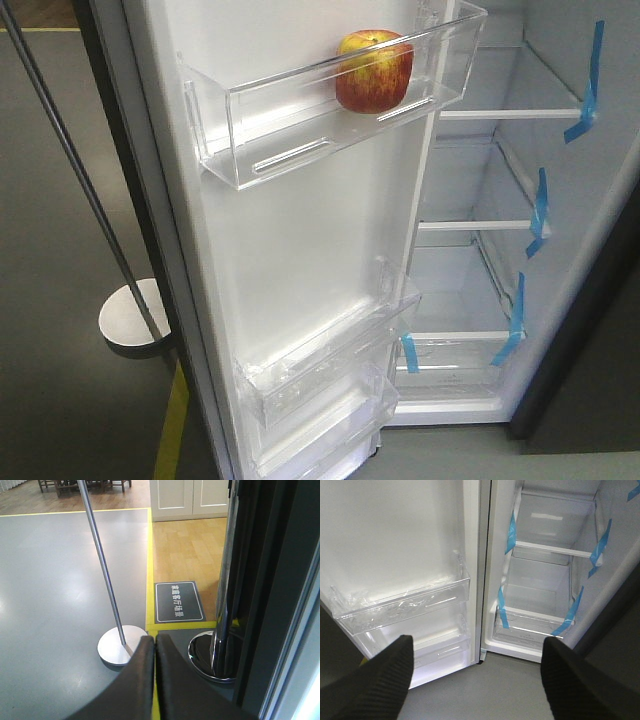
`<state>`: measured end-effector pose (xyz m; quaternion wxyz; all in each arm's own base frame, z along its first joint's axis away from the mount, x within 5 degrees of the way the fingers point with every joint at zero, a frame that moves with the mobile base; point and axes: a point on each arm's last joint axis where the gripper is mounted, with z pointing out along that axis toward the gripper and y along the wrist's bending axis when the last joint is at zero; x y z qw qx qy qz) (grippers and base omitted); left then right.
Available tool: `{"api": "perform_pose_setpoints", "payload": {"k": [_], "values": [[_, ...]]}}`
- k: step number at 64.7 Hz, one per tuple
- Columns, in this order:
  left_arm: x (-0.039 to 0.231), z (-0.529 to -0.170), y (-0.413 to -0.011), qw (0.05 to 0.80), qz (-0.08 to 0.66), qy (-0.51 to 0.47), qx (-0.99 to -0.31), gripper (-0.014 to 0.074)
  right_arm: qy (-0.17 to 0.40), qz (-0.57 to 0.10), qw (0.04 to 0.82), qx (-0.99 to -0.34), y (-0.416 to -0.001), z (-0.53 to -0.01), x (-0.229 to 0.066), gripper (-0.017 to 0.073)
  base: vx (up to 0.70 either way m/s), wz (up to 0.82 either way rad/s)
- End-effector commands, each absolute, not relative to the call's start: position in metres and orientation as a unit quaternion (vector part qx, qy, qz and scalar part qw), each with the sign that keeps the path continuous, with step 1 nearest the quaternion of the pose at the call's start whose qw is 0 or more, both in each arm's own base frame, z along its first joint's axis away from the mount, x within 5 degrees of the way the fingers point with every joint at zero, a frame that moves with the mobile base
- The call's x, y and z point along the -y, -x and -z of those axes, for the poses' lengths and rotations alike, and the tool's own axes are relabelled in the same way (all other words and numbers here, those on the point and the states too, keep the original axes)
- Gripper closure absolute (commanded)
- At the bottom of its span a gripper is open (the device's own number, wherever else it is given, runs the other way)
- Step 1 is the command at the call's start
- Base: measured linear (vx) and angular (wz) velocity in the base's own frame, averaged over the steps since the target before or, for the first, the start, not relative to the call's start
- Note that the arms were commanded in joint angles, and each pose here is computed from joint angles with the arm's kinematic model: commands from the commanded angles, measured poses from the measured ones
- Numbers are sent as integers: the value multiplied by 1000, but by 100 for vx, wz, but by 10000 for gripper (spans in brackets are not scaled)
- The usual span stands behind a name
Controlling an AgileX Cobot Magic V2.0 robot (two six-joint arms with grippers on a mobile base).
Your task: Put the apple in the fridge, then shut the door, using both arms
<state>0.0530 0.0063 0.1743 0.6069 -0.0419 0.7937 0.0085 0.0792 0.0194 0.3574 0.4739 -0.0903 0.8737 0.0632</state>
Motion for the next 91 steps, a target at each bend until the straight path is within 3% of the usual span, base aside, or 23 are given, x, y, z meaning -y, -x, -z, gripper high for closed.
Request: {"api": "perform_pose_setpoints", "payload": {"k": [1,28,42,53,61,67,79,91], "values": [[-5,-175,-54,630,-6,33,-776,598,88,-63,510,-854,-81,-369,-19,53,0,0],[-6,-175,-54,631,-15,26,-775,598,88,-62,509,-854,-81,-369,-19,53,0,0],[-8,-177,-55,638,-57,-6,-768,598,88,-62,509,-854,-81,-369,-19,53,0,0],[0,-197,-56,722,37,31,-691,598,88,-62,509,-854,-81,-369,-19,53,0,0],[5,-218,-53,784,72,21,-616,598,88,-63,509,-854,-81,-369,-19,53,0,0],[3,-236,-52,784,109,61,-608,598,88,-63,509,-854,-81,-369,-19,53,0,0],[2,-304,-75,764,72,44,-640,598,88,-63,509,-854,-81,-369,-19,53,0,-1],[-1,-375,-134,687,49,65,-722,598,88,-64,509,-854,-81,-369,-19,53,0,0]]}}
